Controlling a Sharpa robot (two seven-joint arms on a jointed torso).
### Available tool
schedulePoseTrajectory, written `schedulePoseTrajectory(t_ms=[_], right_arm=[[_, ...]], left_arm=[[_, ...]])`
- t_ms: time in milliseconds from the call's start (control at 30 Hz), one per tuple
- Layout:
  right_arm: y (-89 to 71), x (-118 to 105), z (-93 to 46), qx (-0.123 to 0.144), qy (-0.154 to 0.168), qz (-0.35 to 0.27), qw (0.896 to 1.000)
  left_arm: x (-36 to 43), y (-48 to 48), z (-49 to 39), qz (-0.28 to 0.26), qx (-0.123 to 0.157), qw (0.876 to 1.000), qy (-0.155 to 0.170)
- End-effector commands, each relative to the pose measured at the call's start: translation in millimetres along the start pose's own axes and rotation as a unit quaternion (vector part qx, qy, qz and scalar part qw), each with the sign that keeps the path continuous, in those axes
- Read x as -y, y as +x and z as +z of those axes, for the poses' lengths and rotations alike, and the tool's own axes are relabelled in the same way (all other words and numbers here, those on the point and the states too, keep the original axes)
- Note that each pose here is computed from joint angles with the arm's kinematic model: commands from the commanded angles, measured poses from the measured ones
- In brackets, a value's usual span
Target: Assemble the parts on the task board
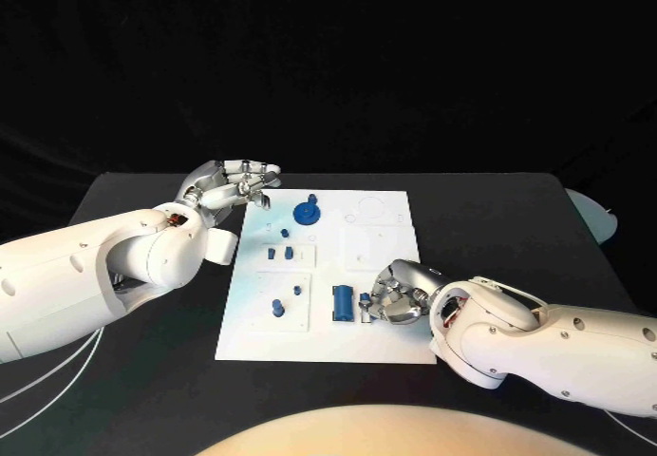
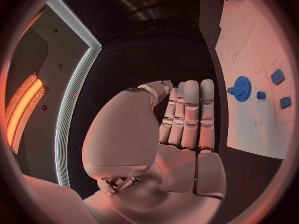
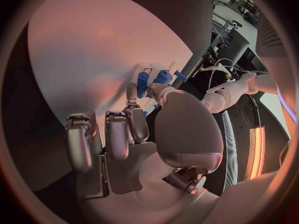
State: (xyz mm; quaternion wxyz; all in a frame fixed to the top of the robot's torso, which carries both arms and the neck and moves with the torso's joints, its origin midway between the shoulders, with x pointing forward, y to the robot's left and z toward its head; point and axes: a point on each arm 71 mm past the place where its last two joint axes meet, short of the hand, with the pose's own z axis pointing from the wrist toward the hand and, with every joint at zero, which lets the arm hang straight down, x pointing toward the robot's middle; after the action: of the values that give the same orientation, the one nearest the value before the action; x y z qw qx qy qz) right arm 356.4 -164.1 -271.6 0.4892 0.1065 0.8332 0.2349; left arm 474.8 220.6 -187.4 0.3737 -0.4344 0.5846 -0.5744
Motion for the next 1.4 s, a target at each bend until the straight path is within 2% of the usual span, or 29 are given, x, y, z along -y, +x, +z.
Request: schedulePoseTrajectory(t_ms=[33, 800, 1400], right_arm=[[1.3, -0.9, 0.6, -0.002, -0.007, -0.017, 1.000], [0.3, -3.8, -5.6, 0.001, -0.023, -0.019, 1.000], [-1.9, -0.2, -7.9, 0.004, -0.019, -0.028, 0.999]], left_arm=[[0.0, 2.8, -0.2, -0.002, -0.010, 1.000, 0.002], [-0.1, 1.9, -0.4, -0.002, -0.009, 1.000, 0.001], [-0.1, 1.3, -0.7, -0.002, -0.009, 1.000, 0.001]])
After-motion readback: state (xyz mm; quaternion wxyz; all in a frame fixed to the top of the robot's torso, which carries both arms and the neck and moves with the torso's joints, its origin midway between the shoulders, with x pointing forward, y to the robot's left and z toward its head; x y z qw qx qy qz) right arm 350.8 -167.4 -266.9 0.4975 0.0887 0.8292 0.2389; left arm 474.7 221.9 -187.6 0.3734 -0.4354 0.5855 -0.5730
